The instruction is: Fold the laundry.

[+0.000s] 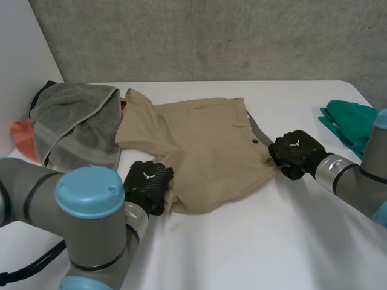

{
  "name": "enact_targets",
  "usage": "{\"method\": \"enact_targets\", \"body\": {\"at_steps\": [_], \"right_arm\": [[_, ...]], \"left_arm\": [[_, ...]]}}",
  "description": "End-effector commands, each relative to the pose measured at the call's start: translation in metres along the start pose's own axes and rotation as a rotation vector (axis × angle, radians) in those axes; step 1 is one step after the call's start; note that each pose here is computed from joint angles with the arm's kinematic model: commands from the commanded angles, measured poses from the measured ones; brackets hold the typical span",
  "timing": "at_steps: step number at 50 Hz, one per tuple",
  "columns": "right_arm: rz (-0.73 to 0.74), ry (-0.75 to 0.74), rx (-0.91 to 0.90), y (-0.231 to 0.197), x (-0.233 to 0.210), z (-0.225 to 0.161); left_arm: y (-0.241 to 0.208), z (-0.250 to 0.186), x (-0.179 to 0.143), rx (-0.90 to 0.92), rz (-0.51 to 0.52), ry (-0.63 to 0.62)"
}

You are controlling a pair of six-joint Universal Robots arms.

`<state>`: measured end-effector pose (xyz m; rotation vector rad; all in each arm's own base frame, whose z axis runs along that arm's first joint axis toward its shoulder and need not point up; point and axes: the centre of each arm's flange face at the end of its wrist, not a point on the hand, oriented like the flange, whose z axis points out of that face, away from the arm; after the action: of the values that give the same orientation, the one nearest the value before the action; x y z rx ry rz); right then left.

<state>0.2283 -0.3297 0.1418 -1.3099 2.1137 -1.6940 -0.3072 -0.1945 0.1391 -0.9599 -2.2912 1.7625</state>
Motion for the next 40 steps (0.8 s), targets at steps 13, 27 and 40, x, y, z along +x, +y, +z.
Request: {"method": "enact_targets", "body": {"at_steps": [13,27,40], "right_arm": [[-0.225,-0.219,-0.468,-0.021,0.002,-0.153],[-0.045,-0.073,-0.269,-0.047,-0.003,-0.089],[0.057,-0.095,-0.288,-0.046,-0.012,-0.118]], "left_arm": [[-0.001,-0.126,-0.012,-0.351,-0.004,0.324],[-0.042,-0.016,-0.054,-0.006,-0.083,0.093],[-0.042,-0.009,-0.052,-0.018,-0.101,0.075]]}}
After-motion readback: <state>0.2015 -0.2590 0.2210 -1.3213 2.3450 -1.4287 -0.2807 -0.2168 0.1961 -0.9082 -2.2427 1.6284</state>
